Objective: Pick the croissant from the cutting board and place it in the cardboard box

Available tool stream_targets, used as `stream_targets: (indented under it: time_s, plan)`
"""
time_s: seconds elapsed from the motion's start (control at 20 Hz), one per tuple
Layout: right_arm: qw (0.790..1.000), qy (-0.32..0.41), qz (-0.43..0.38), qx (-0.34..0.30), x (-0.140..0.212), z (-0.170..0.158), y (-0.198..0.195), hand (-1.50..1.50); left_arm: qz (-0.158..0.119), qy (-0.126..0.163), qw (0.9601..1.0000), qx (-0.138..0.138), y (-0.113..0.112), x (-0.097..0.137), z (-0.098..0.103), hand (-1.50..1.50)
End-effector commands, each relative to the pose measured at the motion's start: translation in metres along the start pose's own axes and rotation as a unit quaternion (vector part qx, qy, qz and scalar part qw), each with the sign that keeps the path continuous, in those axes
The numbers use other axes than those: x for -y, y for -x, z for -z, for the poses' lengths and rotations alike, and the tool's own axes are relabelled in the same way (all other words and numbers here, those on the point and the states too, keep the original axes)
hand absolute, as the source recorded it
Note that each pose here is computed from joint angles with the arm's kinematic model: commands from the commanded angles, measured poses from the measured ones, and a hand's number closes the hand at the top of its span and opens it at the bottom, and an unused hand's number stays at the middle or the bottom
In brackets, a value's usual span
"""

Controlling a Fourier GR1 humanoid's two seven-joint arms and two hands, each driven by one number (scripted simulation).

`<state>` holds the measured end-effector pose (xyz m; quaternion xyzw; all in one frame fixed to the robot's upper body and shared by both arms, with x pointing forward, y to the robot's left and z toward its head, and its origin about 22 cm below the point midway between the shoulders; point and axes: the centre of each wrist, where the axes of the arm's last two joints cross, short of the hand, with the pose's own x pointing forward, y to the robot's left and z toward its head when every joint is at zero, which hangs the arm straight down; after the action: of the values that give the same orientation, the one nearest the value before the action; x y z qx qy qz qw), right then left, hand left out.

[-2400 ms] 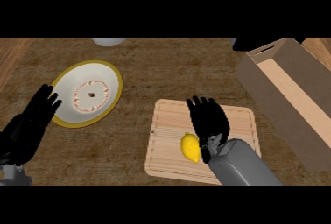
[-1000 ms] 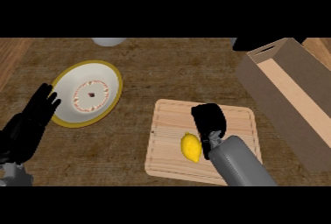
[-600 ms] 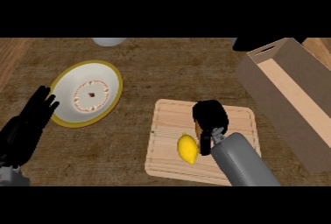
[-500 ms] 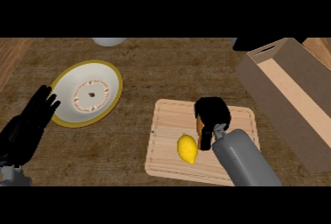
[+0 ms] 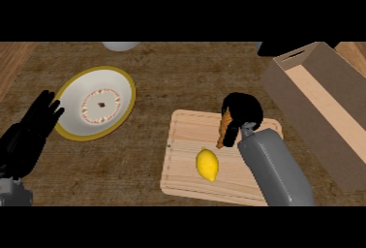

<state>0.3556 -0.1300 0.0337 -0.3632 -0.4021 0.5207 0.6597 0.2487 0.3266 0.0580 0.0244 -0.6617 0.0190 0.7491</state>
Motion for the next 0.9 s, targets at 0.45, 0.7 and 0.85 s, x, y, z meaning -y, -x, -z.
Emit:
stream_targets:
  time_s: [0.45,0.7,0.85]
  plan:
    - [0.981,0.191,0.011,0.042,0.089,-0.073,-0.041,1.50,0.006,-0.006,1.0000,-0.002,0.000,0.003,-0.001,0.00]
    - [0.955,0.295,0.036,0.013,0.132,-0.116,-0.048,1.50,-0.002,-0.013,0.9998,-0.012,0.009,-0.002,-0.007,0.00]
    - [0.940,0.335,0.065,-0.027,0.145,-0.145,-0.045,1.50,0.001,-0.006,0.9999,-0.009,0.004,0.009,-0.009,0.00]
